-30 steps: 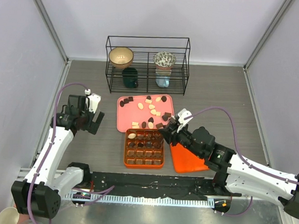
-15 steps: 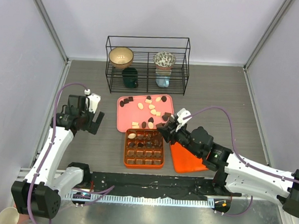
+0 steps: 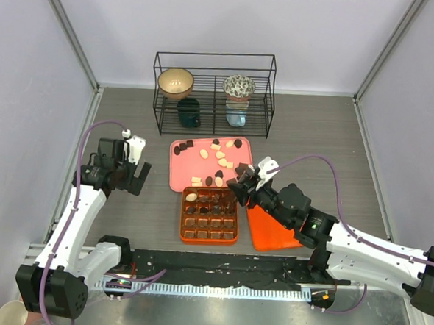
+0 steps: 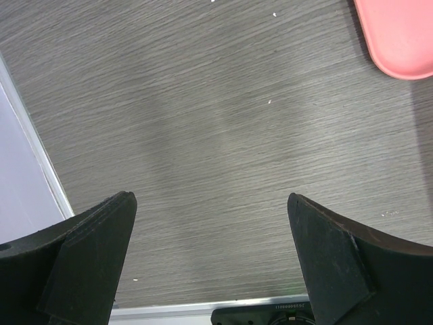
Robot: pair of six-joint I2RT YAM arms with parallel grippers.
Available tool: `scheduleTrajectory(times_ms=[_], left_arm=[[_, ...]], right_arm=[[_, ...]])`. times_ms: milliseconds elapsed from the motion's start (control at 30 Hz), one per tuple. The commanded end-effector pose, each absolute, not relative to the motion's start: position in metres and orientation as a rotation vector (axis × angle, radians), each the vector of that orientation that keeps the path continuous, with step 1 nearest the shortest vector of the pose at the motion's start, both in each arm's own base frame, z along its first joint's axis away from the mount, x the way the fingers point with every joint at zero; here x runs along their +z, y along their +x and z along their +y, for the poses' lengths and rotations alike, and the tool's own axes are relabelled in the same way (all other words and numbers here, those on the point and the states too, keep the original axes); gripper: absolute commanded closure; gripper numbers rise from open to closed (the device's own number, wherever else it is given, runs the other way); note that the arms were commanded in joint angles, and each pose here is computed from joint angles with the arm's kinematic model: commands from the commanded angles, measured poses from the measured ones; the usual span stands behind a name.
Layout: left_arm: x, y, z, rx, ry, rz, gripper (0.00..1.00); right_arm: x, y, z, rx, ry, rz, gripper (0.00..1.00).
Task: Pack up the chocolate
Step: Place the fake chocolate in the packing box, then pick up the fake chocolate from the plate.
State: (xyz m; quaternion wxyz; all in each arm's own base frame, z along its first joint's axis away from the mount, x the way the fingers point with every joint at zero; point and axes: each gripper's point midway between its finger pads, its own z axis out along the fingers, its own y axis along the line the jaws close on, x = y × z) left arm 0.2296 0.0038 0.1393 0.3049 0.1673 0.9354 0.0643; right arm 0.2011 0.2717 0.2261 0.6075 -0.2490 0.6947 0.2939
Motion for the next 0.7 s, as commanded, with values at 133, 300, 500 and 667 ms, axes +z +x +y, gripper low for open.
scheduleTrajectory(times_ms=[133,300,500,667], left_arm=[[0.151,0.232,0.005,0.180,0.423,2.443,0.00],[0.151,0.230,0.006,0.185,0.423,2.443,0.00],[0.151,0.230,0.006,0.187,0.426,2.439,0.00],[0.155,0.231,0.006,0.188,0.426,2.433,0.00]], right_arm=[[0.296,0.221,0.276,0.642,-0.482,1.415,0.66],[0.314,0.247,0.287,0.546,-0.499,1.363,0.70],[0.308,0.305,0.294,0.524,-0.451,1.360,0.70],[0.296,0.341,0.299,0.504,-0.440,1.352,0.64]])
